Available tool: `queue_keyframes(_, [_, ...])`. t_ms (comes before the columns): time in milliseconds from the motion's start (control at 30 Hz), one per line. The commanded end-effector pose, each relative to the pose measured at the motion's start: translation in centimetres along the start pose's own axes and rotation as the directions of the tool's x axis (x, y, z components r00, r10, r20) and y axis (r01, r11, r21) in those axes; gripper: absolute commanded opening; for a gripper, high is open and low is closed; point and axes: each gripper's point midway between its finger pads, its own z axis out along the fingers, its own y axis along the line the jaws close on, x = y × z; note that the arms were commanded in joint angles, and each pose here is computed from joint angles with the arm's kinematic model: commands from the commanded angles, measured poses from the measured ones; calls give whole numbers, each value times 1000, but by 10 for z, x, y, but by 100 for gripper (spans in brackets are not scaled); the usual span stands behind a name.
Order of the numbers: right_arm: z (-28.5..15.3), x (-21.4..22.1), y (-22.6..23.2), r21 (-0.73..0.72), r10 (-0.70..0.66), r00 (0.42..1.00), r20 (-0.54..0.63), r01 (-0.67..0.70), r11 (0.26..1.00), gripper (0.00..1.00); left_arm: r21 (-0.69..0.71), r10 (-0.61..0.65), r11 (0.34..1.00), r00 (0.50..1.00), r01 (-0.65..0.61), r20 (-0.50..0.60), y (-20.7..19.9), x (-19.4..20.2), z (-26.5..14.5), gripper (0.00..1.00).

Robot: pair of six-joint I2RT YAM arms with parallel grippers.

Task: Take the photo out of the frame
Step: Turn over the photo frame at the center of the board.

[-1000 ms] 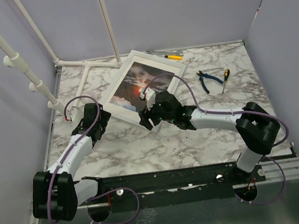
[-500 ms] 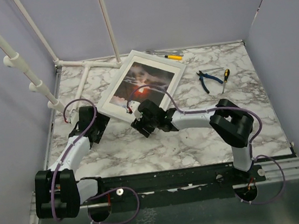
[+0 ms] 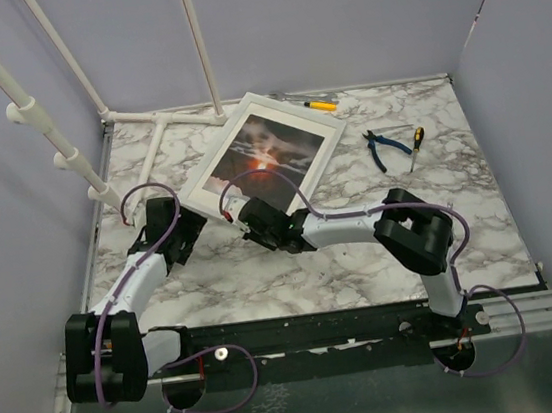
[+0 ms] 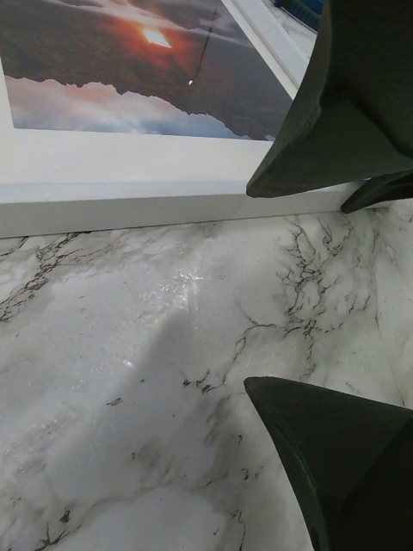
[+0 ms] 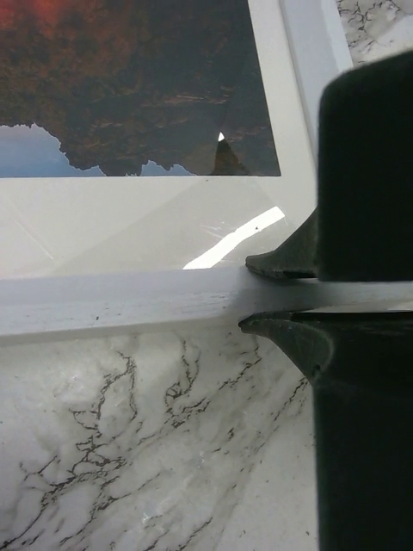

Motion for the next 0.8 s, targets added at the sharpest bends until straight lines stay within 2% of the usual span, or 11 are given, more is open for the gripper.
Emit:
queue_keyframes(0, [-15,10,-5,54,54,998,-32,-52,997,0,95,69,994,994,-61,-86,-9,17,0,86])
queue_keyframes(100, [-26,-8,-4,-2,110,994,25,-110,994,1,234,115,969,983,-79,-145,-26,32,-6,89])
queue_keyframes(233, [-32,-22,-10,-49,171,983,69,-168,985,1,373,96,928,980,-24,-176,-42,43,-18,91])
queue_keyframes(400, [-41,-30,-17,-111,274,956,104,-263,958,1,444,81,896,979,11,-189,-48,49,-30,92])
queue_keyframes(500, [-45,-32,-22,-145,318,941,116,-301,943,1,510,83,859,972,42,-219,-57,55,-38,97])
queue_keyframes(633, [-48,-35,-27,-168,347,930,123,-325,931,1,605,81,792,968,82,-237,-72,58,-51,99])
queue_keyframes(767, [-53,-40,-28,-183,357,924,136,-331,926,1,626,66,773,969,101,-238,-78,58,-52,99])
